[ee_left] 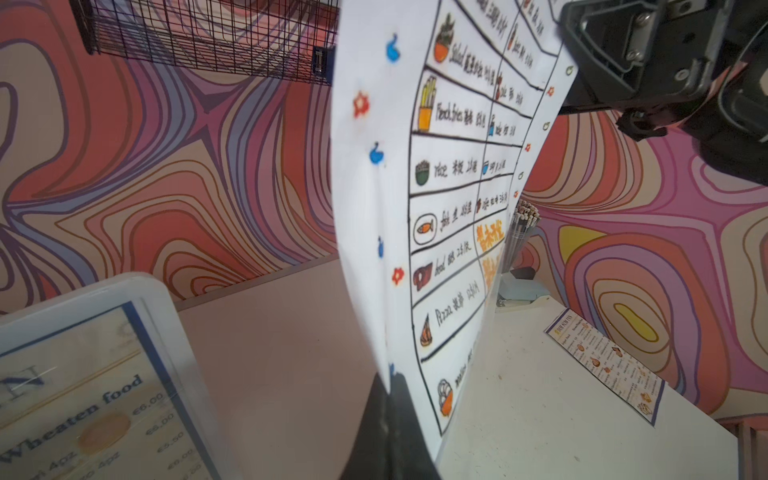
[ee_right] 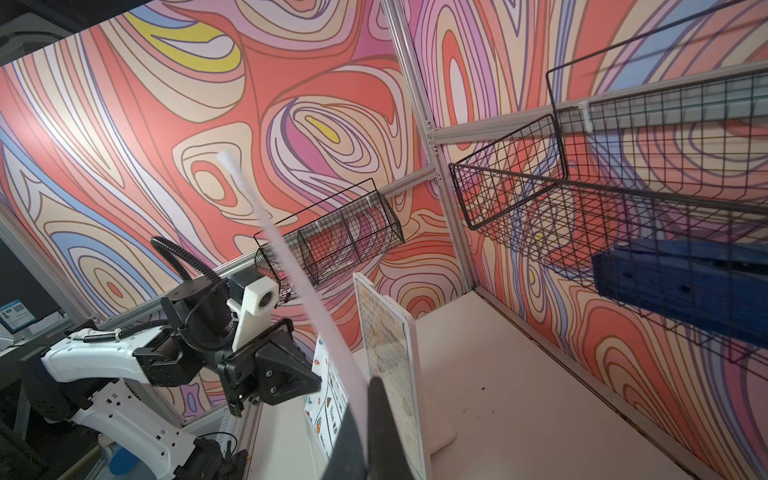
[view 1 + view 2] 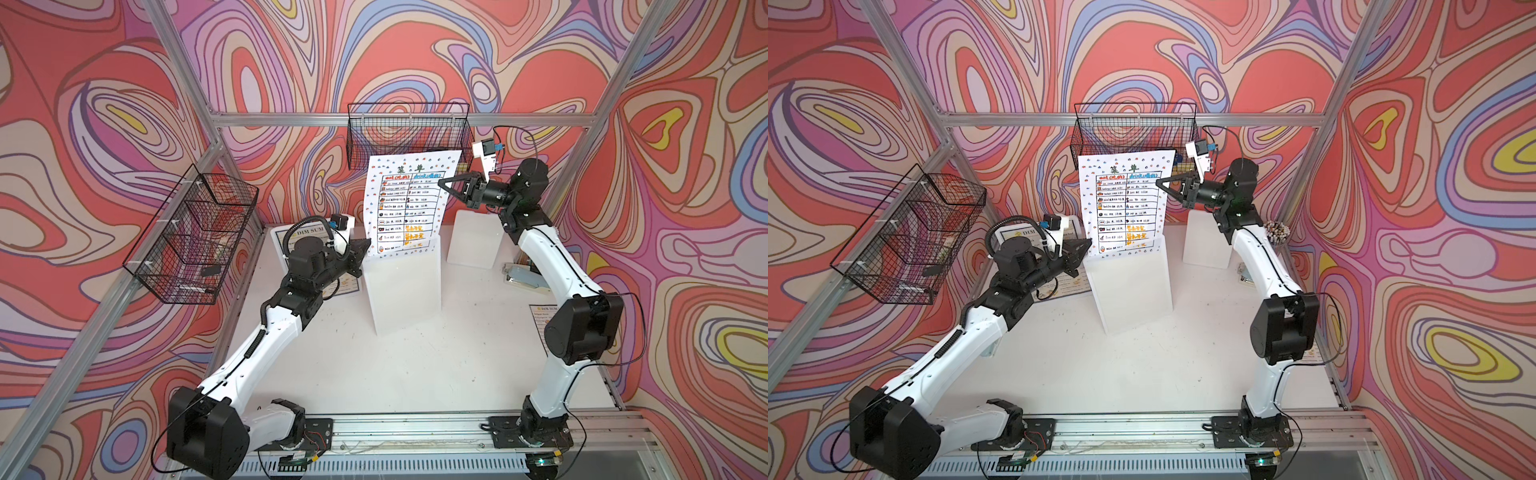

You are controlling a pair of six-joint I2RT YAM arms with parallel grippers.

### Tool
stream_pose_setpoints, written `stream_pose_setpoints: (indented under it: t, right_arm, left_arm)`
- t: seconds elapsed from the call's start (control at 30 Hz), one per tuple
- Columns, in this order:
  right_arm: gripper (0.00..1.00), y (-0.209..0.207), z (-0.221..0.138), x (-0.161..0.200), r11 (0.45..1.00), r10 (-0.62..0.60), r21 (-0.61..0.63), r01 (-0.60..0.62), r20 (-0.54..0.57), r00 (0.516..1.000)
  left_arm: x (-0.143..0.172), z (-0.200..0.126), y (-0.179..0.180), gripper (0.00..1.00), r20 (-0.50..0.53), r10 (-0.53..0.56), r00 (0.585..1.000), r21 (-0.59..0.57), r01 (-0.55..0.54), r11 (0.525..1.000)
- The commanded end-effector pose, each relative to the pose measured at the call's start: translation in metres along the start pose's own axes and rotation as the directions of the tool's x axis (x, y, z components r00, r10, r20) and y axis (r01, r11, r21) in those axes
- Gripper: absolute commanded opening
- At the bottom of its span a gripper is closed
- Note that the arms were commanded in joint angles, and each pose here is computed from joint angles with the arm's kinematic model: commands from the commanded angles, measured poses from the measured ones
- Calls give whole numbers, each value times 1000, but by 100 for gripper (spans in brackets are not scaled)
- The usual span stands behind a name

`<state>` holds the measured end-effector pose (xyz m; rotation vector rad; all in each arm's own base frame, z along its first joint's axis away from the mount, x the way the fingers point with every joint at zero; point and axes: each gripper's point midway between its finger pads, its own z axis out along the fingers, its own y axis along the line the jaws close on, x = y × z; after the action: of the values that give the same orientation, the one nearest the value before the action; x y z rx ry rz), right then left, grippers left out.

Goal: Insert the menus into the narrow rack
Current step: Insert the menu into the narrow rack.

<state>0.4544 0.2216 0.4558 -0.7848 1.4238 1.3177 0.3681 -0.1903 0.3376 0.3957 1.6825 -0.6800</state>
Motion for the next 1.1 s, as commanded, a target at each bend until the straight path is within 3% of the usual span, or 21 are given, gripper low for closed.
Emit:
stream_pose_setpoints:
  t: [0.0,0.43,0.83,1.07]
  right_arm:
    - [0,0,0,-10,1000,-31,-6,31,17,999]
    - [0,7,-3,-17,998,-57,-23,57,25,998]
    - [0,4,-46,-28,997,-71,30,68,80,994]
    - [0,14,-51,-37,996,-90,36,87,95,991]
  left_arm:
    - [4,-8,4,0,8,-28,1000,-40,28,999]
    - [3,11,2,0,-44,-23,999,-41,21,999]
    - [14,59,-19,0,-106,6,994,10,-4,1000]
    - [1,43,-21,0,-55,6,998,-26,-8,1000]
